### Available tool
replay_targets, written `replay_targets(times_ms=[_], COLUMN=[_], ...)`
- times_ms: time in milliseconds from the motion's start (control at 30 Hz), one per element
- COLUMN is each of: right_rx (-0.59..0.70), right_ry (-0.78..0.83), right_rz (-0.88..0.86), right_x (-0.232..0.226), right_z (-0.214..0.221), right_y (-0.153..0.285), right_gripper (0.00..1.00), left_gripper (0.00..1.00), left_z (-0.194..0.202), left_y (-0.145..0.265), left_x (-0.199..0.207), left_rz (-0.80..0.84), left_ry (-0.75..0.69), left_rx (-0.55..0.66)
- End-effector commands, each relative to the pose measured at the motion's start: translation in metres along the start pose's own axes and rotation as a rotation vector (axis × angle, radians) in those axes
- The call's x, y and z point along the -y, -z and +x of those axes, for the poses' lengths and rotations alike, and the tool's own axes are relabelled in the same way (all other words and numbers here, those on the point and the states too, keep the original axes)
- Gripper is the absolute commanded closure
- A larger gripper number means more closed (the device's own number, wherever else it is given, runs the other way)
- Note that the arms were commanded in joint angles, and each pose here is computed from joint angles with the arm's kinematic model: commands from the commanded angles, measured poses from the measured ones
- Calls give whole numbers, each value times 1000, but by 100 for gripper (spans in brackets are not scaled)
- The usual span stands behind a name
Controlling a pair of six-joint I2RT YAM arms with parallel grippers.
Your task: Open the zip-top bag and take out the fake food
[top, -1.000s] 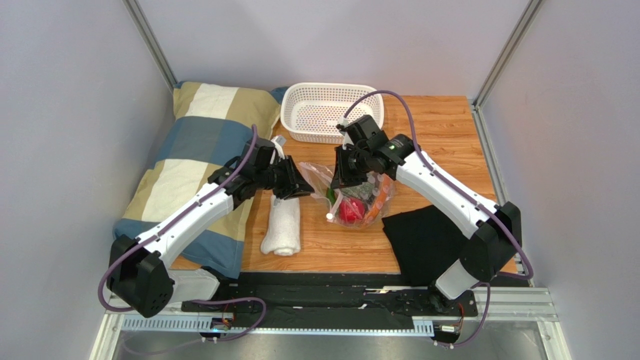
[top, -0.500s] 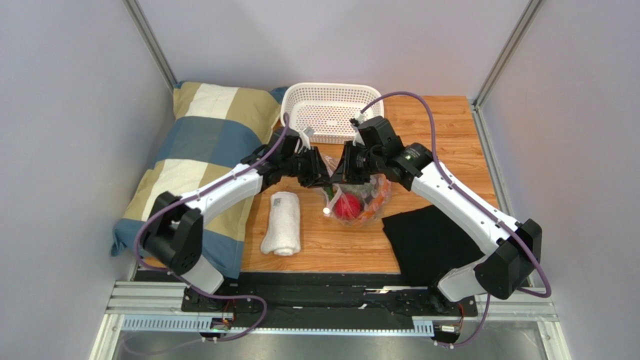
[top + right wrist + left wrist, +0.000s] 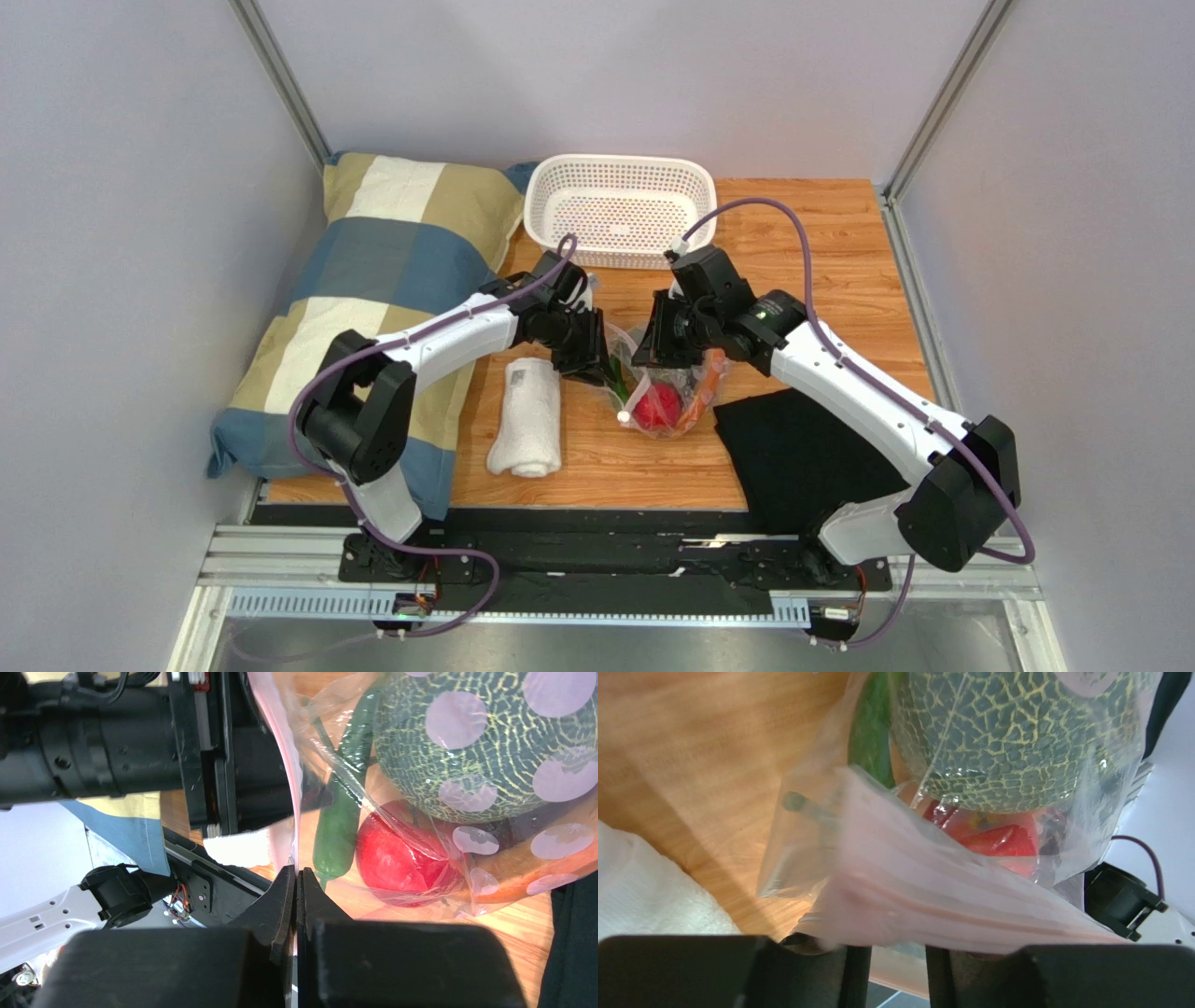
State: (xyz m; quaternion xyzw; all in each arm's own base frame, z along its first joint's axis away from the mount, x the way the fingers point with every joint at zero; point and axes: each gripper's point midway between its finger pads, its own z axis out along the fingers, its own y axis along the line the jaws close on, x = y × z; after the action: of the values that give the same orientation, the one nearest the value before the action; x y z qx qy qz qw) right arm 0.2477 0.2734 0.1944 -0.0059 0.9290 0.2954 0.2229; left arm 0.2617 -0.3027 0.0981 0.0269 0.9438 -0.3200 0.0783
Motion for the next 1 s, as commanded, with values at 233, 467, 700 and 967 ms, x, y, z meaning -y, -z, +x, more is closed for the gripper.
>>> replay_targets(times_ms=[233, 467, 700, 967], right_rx=[57, 46, 52, 96], right_ry=[-83, -121, -123, -31], right_rz=[-50, -46, -5, -12], right_x=[0, 7, 25, 37], right_z=[5, 14, 26, 30], right_y=[3, 0, 1, 5], right_gripper=[100, 100, 100, 100], left_gripper=[53, 50, 84, 83], left_z=[22, 18, 5, 12], left_y=[-25, -44, -38, -8], left_x=[12, 4, 17, 30], left_rz=[9, -17, 18, 41], left_ry=[-45, -10, -72, -117], left_rx=[-73, -50, 4, 35])
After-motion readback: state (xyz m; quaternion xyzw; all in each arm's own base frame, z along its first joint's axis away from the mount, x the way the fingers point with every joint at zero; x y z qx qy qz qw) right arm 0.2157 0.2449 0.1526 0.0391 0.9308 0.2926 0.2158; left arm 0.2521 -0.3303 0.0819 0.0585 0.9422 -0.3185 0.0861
